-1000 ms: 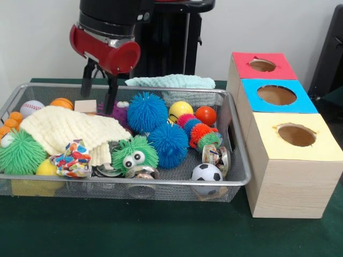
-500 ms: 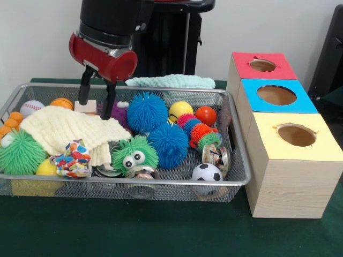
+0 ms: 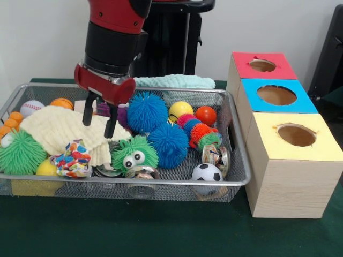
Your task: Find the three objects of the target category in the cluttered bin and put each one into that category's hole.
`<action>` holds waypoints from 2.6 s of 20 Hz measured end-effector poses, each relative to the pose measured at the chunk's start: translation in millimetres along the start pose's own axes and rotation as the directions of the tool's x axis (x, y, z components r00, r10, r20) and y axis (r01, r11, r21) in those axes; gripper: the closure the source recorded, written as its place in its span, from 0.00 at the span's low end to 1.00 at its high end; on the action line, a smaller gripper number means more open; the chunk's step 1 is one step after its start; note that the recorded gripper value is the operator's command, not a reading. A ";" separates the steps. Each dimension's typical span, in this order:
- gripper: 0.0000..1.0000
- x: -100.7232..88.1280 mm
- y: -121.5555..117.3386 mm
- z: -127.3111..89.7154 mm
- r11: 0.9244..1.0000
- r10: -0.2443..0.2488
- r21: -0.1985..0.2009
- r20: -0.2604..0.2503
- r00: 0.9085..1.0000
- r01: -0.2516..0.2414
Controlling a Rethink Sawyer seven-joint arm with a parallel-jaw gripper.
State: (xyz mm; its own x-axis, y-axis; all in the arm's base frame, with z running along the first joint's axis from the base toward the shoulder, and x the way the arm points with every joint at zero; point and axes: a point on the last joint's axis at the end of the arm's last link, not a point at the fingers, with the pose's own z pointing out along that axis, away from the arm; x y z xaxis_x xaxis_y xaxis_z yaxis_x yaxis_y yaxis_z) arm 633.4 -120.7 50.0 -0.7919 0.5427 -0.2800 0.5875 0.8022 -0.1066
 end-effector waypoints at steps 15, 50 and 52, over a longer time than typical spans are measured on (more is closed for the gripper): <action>0.00 39.3 -80.3 34.7 0.988 -0.074 0.129 -0.062 0.995 0.081; 1.00 79.5 38.2 25.0 0.996 -0.086 -0.008 -0.073 0.994 0.085; 1.00 85.1 51.8 20.4 0.996 -0.088 -0.014 -0.074 0.993 0.087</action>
State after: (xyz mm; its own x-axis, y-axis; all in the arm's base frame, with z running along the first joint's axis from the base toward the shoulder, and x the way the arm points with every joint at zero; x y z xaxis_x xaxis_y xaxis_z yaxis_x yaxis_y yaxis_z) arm 599.8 -38.0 1.2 -0.8507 0.4869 -0.1978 0.5137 0.8500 -0.1169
